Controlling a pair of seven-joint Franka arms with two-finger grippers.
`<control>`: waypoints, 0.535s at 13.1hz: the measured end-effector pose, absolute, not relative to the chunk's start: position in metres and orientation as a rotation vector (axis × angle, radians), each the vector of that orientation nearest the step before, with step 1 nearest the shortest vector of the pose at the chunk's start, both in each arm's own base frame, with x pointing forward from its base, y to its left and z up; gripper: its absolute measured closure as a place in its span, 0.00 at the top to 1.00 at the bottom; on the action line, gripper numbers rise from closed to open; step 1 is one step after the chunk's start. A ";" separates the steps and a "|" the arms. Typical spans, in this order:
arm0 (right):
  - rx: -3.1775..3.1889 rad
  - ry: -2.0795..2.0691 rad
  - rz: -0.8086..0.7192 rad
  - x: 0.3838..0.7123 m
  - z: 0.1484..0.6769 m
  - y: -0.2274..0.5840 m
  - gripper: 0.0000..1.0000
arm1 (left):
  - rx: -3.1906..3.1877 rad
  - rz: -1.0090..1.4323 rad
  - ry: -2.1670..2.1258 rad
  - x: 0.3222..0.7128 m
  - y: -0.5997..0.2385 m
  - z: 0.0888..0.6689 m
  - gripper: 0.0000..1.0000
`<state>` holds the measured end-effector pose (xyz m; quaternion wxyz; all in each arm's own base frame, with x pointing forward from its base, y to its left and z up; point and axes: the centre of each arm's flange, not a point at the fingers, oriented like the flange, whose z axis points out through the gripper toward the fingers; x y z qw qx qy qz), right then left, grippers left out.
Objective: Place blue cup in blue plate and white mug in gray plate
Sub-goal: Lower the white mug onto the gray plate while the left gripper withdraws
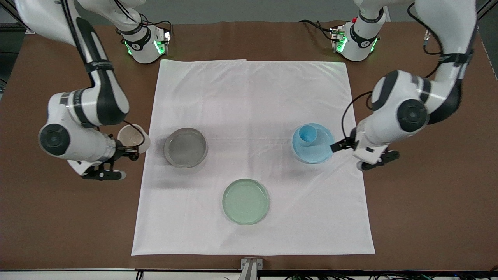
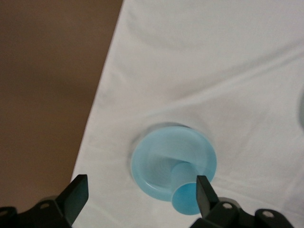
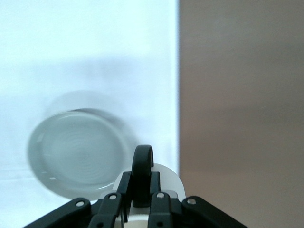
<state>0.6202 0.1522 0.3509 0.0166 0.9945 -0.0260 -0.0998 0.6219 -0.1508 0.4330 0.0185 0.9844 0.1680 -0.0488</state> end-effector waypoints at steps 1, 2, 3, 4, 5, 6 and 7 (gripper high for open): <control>3.081 -0.093 -0.308 0.609 0.348 0.191 0.19 | 3.063 -0.105 0.512 0.633 -0.123 0.466 1.00; 3.081 -0.099 -0.294 0.600 0.345 0.221 0.19 | 3.070 -0.077 0.502 0.638 -0.099 0.490 1.00; 3.095 -0.104 -0.278 0.595 0.342 0.241 0.19 | 3.083 -0.055 0.480 0.640 -0.082 0.511 1.00; 3.111 -0.110 -0.270 0.594 0.337 0.250 0.19 | 3.108 -0.040 0.440 0.638 -0.070 0.531 1.00; 3.114 -0.121 -0.267 0.597 0.327 0.249 0.19 | 3.146 -0.029 0.391 0.633 -0.066 0.549 1.00; 3.112 -0.137 -0.267 0.601 0.316 0.244 0.19 | 3.190 -0.015 0.333 0.626 -0.066 0.566 1.00; 3.111 -0.150 -0.266 0.604 0.306 0.239 0.19 | 3.222 0.007 0.264 0.618 -0.068 0.584 1.00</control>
